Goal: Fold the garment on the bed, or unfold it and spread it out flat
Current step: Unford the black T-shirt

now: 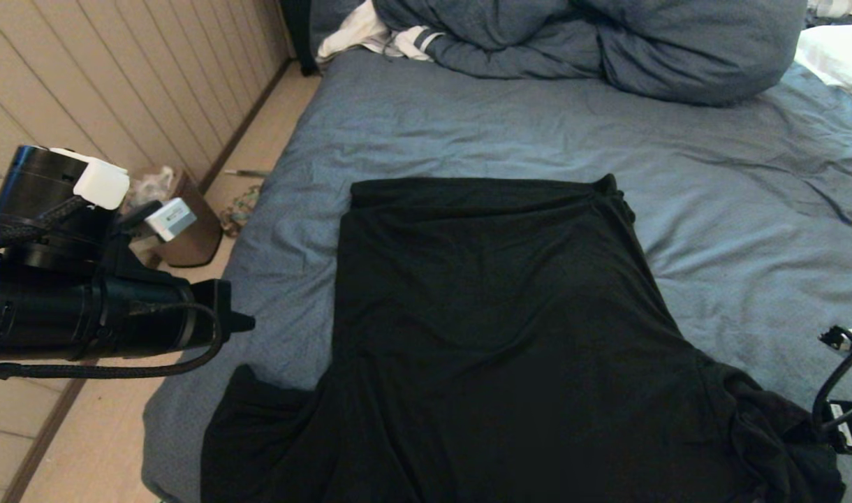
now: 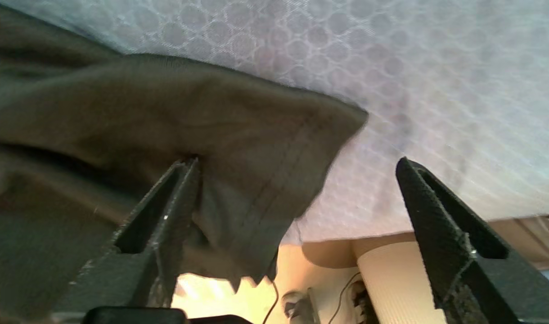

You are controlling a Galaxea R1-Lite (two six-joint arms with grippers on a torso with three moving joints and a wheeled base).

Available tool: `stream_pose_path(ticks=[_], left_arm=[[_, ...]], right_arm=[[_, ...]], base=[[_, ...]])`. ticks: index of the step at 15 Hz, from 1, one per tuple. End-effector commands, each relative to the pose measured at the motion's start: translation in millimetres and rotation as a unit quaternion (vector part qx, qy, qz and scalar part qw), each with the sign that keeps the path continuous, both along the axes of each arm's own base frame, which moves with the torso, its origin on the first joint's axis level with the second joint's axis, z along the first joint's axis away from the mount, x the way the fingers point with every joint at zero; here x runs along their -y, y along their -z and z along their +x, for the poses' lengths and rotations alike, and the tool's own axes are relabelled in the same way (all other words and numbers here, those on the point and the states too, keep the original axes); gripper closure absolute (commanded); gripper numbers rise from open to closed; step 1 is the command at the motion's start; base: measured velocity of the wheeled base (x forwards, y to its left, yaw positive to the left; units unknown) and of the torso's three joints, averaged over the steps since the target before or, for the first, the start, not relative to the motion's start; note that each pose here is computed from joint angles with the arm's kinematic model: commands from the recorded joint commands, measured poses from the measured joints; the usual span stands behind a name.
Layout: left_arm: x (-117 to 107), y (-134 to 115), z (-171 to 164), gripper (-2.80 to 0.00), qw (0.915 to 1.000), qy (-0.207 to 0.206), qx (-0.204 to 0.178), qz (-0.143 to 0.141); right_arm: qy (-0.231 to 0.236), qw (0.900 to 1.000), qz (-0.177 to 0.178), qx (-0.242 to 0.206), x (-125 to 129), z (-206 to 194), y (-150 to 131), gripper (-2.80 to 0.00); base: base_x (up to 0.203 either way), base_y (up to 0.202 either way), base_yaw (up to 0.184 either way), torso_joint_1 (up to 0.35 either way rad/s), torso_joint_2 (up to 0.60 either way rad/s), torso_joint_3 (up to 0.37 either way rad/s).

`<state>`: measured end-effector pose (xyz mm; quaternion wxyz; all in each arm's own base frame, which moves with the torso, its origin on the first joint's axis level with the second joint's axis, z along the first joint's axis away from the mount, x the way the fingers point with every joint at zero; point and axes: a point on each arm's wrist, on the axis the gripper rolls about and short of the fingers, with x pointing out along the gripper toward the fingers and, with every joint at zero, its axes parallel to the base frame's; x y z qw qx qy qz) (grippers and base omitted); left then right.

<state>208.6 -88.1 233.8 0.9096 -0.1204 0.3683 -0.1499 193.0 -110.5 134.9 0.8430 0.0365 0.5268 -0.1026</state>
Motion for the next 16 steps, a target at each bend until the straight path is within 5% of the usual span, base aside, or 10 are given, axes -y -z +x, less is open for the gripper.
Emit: stream_pose_path(ticks=[1,2,9,16], left_arm=[[1.4,2.8,3.2,0.0,1.0,-0.001,-0.007,0.002],[1.3,2.8,3.2,0.0,1.0,-0.001,-0.007,0.002],[1.8,3.2,2.9,0.0,0.9999,0.006,-0.01,-0.004],[3.2,2.3,3.5,0.0,0.9999,0.01,-0.008,-0.004]], right_arm=[[-0.003,1.0,0.015,-0.017,1.2,2.8,9.5,-2.8],[-0.006,1.0,0.021,-0.021,0.6,3.2,13.4,0.0],[0.001,1.0,0.015,0.019,4.3,10.2,5.0,0.0],[0.03,0.991,-0.068,0.112,23.7,-2.1,-52.5,0.0]], base=[[0.0,0.0,0.0,0.0,0.0,0.0],[0.0,0.0,0.0,0.0,0.0,0.0],[0.0,0.0,0.0,0.0,0.0,0.0],[0.0,0.0,0.0,0.0,0.0,0.0]])
